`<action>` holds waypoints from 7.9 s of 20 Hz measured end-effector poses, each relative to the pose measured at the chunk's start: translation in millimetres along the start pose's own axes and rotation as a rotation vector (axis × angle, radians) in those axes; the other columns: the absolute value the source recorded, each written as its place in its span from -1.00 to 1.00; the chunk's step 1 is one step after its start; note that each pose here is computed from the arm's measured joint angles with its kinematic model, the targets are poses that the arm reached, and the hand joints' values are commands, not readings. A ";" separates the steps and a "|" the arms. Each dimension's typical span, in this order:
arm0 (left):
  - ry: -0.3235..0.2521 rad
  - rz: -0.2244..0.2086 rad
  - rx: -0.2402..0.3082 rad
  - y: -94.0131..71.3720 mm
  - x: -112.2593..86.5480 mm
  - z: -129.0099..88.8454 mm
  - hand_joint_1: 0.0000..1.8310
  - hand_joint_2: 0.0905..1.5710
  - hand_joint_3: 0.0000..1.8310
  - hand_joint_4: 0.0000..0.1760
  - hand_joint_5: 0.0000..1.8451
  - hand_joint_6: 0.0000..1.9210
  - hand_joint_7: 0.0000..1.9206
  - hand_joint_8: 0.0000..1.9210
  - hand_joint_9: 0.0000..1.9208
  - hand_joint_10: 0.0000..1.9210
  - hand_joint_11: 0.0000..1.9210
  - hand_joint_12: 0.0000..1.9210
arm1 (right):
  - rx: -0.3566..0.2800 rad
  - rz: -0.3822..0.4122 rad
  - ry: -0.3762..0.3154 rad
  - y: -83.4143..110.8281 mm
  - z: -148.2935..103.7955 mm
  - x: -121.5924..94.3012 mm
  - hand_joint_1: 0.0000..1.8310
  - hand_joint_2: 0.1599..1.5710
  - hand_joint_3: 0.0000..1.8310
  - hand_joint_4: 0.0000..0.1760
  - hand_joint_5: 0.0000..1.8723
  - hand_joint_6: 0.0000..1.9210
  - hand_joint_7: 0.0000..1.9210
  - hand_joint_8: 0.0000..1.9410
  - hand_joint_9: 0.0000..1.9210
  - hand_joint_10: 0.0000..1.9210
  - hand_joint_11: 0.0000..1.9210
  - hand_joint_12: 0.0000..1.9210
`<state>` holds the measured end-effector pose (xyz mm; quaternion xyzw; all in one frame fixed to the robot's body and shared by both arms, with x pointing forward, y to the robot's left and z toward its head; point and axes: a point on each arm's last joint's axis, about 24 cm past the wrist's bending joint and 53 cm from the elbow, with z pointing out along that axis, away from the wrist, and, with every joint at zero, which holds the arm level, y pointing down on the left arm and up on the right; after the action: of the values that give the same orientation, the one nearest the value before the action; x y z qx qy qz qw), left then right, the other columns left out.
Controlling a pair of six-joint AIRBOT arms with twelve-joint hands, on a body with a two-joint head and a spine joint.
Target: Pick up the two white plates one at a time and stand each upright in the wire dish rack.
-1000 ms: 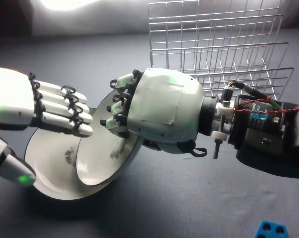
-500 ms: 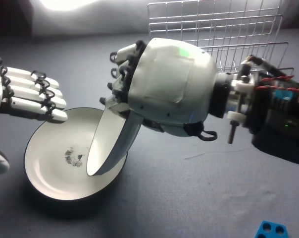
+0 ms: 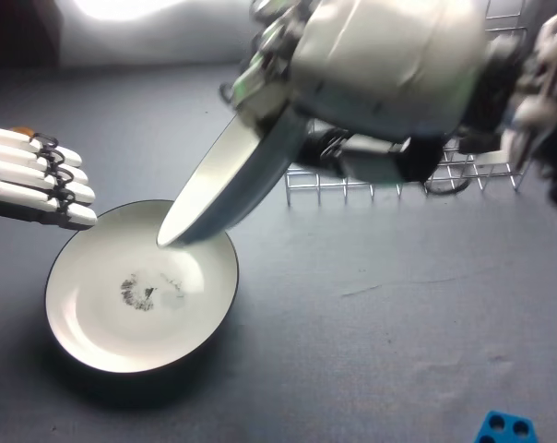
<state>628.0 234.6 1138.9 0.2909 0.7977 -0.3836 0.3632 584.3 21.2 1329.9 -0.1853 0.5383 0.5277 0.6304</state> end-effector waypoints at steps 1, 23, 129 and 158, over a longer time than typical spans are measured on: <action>0.004 0.000 -0.009 3.8 1.1 -1.0 -1.00 0.38 -1.00 -1.00 -0.89 -1.00 -0.92 -1.00 -0.95 -1.00 -0.98 -0.98 | 0.009 0.056 -0.014 -2.9 -3.4 -9.9 0.51 0.31 -1.00 -1.00 0.07 0.01 0.13 -0.18 -0.04 0.11 -0.30 0.11; 0.011 -0.003 -0.011 7.5 3.3 3.9 -1.00 0.38 -1.00 -1.00 -0.83 -0.99 -0.88 -0.99 -0.91 -1.00 -0.95 -0.96 | 0.334 0.483 -0.082 -110.6 -60.5 -84.4 0.38 0.31 -1.00 -1.00 0.10 -0.02 0.12 -0.16 0.00 -0.32 -0.32 0.10; 0.095 -0.031 -0.028 20.6 35.5 27.3 -1.00 0.40 -1.00 -1.00 -0.79 -1.00 -0.83 -1.00 -0.88 -1.00 -0.99 -0.86 | 0.659 0.843 -0.079 -262.6 -62.7 -30.0 0.33 0.35 -1.00 -0.65 0.05 0.05 0.04 -0.05 0.22 -1.00 -0.33 0.05; 0.089 -0.024 -0.031 21.8 32.4 26.4 -1.00 0.40 -1.00 -1.00 -0.81 -1.00 -0.84 -1.00 -0.88 -1.00 -1.00 -0.84 | 0.669 0.813 -0.067 -264.9 -66.1 -28.6 0.33 0.36 -1.00 -0.77 0.08 0.02 0.01 0.01 0.21 -0.97 -0.37 0.05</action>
<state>635.2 230.6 1092.6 0.2922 0.8223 -0.3622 0.3274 785.3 -144.3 1243.0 0.2666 0.6852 0.5347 0.4165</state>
